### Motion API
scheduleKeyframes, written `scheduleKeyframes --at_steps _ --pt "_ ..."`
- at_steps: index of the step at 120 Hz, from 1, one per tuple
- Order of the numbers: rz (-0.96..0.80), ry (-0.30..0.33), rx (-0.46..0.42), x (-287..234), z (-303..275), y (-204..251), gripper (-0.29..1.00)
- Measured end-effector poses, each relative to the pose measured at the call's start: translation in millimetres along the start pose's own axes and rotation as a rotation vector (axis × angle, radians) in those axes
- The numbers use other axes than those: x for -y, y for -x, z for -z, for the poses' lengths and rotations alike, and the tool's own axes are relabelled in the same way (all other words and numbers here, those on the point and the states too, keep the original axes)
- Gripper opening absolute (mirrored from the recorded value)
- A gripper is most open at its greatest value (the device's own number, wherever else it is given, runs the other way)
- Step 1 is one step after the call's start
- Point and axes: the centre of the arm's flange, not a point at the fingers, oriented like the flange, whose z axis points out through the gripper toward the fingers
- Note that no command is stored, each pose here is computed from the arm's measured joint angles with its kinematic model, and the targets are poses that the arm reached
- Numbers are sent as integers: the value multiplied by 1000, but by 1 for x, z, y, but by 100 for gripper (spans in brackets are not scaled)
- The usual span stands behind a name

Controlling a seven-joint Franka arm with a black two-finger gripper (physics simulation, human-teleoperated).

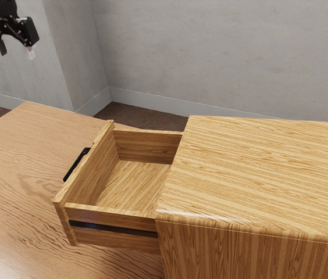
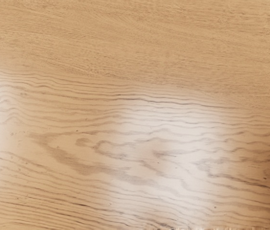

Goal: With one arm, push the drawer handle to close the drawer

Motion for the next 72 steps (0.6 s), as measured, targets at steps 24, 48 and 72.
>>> scheduleKeyframes --at_steps 24,48,72 --pt "-27 63 11 5 -4 2 68" --pt "-67 80 -171 6 100 65 68" --pt "-161 60 -139 -29 98 69 68"
